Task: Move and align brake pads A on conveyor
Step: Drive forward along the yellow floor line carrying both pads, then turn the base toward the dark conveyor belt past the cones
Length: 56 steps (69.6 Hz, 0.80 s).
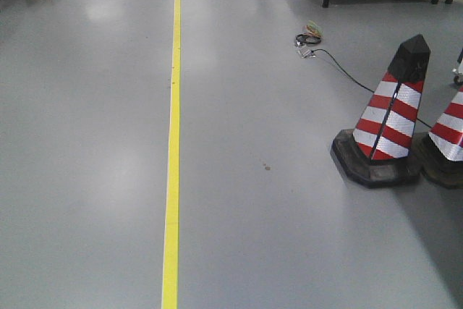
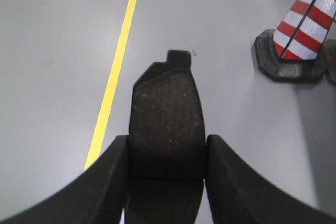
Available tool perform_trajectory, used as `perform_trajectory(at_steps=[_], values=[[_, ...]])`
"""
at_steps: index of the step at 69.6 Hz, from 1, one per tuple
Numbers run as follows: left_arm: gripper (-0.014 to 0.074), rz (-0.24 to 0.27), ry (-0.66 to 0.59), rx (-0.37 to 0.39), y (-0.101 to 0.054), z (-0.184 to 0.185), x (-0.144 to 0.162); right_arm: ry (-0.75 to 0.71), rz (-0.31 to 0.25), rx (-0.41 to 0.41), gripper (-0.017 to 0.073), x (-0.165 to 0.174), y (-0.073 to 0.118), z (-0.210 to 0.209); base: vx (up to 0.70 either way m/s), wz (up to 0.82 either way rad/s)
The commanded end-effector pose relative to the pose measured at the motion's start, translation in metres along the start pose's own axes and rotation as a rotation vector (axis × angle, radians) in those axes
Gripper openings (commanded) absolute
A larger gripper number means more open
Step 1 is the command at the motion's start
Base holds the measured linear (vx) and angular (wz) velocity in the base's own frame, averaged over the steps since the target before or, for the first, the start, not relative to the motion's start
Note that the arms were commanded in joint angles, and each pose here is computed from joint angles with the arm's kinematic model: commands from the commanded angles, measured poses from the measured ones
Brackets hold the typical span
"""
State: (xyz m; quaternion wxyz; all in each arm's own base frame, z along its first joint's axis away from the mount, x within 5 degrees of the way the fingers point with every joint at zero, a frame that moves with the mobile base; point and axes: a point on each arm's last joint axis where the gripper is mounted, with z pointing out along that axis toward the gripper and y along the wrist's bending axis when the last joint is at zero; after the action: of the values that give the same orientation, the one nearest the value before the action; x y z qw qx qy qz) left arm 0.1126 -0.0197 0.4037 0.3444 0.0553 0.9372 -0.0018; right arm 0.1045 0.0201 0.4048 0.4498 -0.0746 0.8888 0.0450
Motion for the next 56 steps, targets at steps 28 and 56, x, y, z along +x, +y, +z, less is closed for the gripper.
perform_trajectory(at_steps=[28,56], values=[[-0.0006,-0.004,-0.056,0.003,0.0002,-0.0061,-0.0054,-0.109,-0.006,0.000,-0.0008,-0.0126,0.0000,-0.0067,0.50,0.02],[-0.0006,-0.004,-0.056,0.003,0.0002,-0.0061,-0.0054,-0.109,-0.006,0.000,-0.0008,-0.0126,0.0000,-0.0067,0.41,-0.03]])
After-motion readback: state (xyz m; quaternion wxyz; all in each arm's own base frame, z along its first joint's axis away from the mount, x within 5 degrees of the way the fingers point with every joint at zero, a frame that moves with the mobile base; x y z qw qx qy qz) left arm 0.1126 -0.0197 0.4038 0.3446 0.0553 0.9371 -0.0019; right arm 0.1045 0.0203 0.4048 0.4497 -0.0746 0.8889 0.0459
